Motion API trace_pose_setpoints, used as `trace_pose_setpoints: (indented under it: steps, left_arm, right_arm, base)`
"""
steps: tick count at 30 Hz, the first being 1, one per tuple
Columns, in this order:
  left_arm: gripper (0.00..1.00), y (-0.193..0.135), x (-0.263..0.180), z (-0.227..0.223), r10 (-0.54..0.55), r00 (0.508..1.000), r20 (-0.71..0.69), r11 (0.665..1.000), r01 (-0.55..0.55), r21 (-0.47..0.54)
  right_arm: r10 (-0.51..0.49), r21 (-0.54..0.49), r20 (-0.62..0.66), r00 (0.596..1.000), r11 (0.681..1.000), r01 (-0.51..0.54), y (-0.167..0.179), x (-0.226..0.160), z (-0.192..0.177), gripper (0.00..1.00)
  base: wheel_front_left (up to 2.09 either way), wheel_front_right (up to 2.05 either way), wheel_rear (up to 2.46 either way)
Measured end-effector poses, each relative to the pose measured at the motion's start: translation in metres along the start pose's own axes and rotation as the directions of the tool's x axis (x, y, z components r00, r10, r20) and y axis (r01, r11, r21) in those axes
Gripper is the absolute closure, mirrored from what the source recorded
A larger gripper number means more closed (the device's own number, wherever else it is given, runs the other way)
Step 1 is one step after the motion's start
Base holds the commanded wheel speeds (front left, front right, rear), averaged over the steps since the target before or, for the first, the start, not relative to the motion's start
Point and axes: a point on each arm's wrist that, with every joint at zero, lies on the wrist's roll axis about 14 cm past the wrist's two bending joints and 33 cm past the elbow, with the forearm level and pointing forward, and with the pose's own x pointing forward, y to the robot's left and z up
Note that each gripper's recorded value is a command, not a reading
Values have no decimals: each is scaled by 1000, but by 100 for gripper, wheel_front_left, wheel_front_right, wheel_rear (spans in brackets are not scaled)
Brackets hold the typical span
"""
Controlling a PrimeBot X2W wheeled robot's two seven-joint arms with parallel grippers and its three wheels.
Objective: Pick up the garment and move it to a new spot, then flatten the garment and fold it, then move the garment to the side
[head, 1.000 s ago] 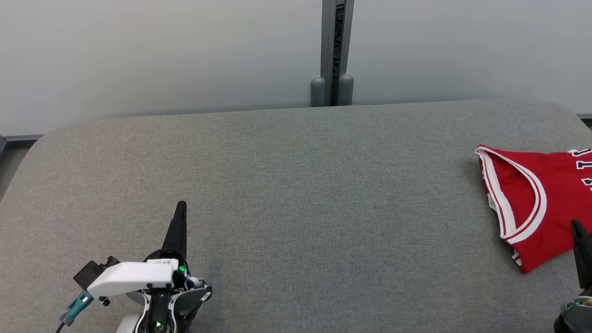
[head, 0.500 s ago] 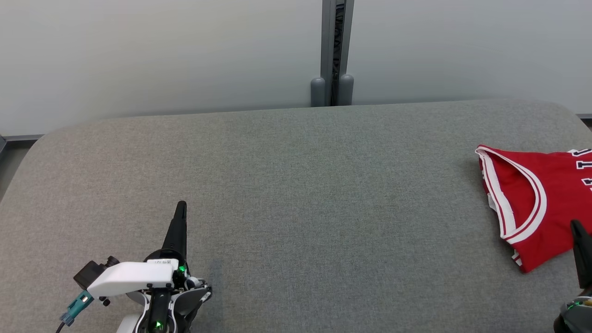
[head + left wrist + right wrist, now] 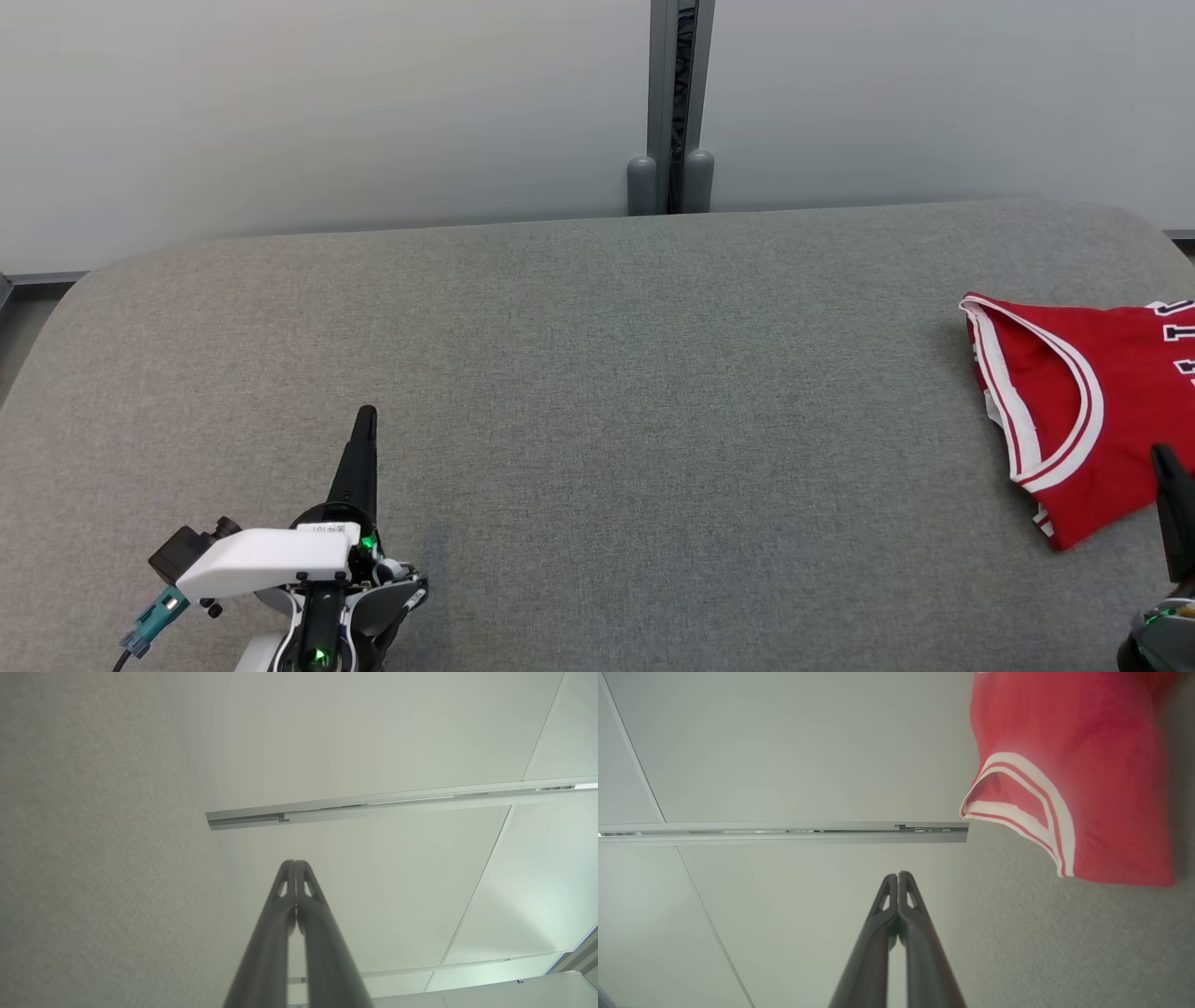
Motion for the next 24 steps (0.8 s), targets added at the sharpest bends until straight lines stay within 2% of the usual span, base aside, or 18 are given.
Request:
trace_pose_setpoints:
  steps: [24]
  left_arm:
    - [100,0,0,0,0,1000,0,1000,0,0]
  right_arm:
    - [0,1,0,1000,1000,0,0,0,0,100]
  base:
    - [0,0,0]
